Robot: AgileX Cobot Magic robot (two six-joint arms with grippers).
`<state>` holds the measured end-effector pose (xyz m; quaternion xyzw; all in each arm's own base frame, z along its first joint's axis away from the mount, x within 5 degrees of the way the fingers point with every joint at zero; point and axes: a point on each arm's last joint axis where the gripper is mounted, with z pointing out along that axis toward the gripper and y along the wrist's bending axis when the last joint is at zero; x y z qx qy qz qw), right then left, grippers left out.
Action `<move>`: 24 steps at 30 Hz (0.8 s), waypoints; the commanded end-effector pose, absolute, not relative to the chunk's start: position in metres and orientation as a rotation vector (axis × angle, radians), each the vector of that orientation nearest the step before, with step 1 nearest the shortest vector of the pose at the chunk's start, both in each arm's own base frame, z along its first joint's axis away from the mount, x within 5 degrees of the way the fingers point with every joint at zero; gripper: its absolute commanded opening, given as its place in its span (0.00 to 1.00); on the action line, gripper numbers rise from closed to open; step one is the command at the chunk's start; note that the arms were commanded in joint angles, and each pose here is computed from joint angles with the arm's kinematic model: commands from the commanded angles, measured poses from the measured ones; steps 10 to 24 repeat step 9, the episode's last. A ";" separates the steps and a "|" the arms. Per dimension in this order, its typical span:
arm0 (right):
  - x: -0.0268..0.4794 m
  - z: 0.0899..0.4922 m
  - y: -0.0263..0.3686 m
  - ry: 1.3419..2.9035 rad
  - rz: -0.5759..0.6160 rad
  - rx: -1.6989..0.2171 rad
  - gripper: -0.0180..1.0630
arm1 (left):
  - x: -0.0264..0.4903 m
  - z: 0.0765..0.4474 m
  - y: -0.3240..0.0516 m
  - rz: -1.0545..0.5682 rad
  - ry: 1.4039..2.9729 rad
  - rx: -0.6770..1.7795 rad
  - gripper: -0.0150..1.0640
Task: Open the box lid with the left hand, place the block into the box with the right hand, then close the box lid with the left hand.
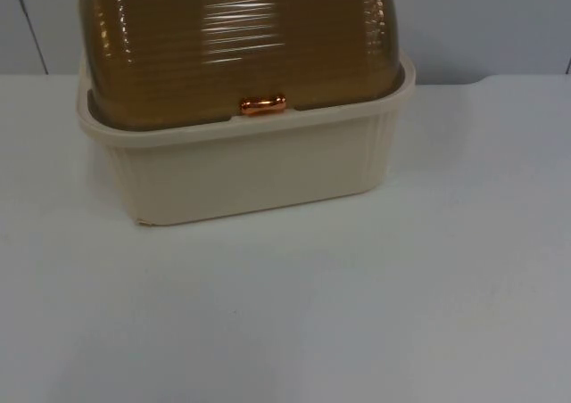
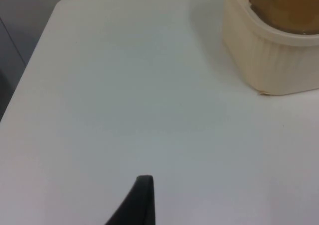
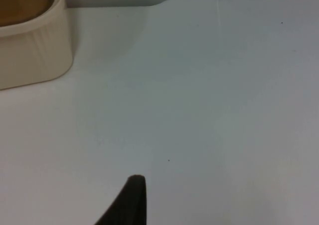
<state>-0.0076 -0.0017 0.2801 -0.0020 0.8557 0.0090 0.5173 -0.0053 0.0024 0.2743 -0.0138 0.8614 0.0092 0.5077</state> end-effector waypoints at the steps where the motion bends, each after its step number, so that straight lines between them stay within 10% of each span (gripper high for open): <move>1: -0.007 0.280 -0.002 2.048 0.019 -0.002 0.99 | -0.005 0.274 0.003 0.020 2.066 -0.037 0.99; 24: -0.007 0.280 -0.002 2.048 0.000 -0.022 0.99 | -0.005 0.274 0.003 0.020 2.066 -0.037 0.99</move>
